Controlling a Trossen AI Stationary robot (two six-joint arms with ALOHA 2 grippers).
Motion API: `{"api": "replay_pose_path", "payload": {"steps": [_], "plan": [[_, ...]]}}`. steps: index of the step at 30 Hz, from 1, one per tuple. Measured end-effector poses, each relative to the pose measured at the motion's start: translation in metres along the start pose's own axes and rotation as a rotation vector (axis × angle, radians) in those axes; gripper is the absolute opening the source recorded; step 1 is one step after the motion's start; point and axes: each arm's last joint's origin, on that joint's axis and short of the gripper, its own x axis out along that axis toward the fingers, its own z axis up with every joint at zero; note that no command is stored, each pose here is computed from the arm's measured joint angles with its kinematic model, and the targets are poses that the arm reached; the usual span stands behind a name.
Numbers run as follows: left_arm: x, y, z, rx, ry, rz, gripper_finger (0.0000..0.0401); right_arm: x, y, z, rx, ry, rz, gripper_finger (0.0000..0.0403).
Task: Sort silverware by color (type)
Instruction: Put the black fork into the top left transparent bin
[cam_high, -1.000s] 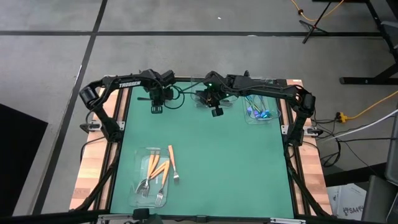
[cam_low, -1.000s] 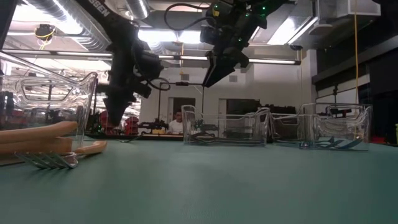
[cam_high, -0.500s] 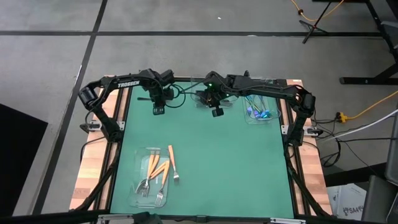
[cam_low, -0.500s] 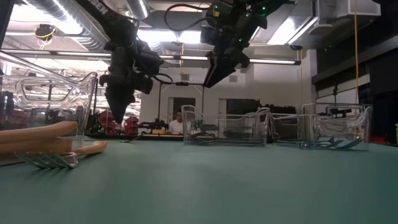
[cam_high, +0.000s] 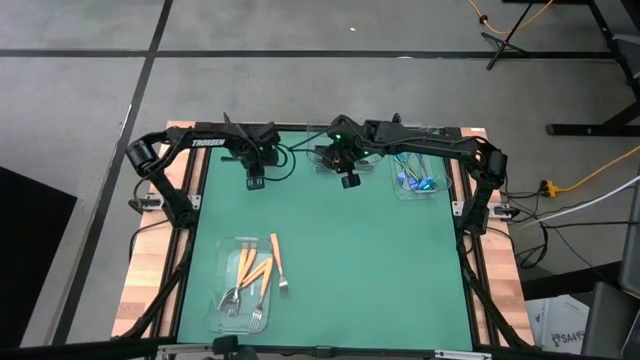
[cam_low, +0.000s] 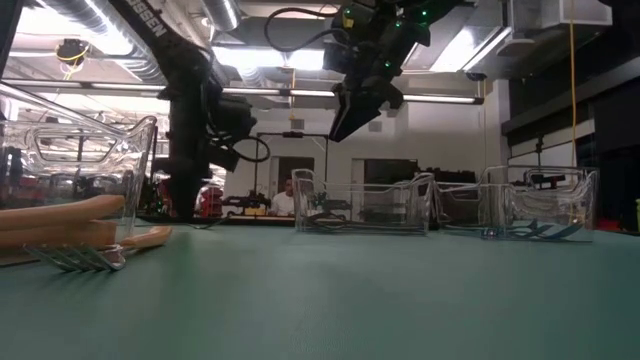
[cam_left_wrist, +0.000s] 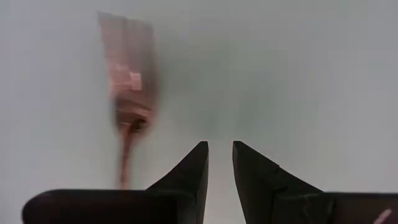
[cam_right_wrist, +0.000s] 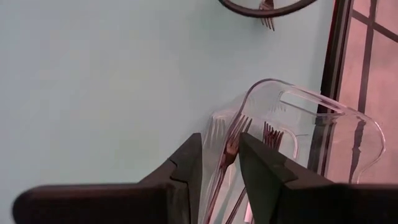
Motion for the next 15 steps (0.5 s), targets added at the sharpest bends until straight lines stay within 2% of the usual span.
{"api": "replay_pose_path", "payload": {"steps": [3,15], "plan": [[0.003,0.005,-0.002,0.007,-0.001,0.064,0.0068,0.0,0.0,0.0,0.0,-0.001,0.0,0.0095],[0.006,0.022,-0.007,-0.006,-0.04,0.109,0.0068,0.0,0.0,0.0,0.0,-0.003,-0.002,0.0095]]}}
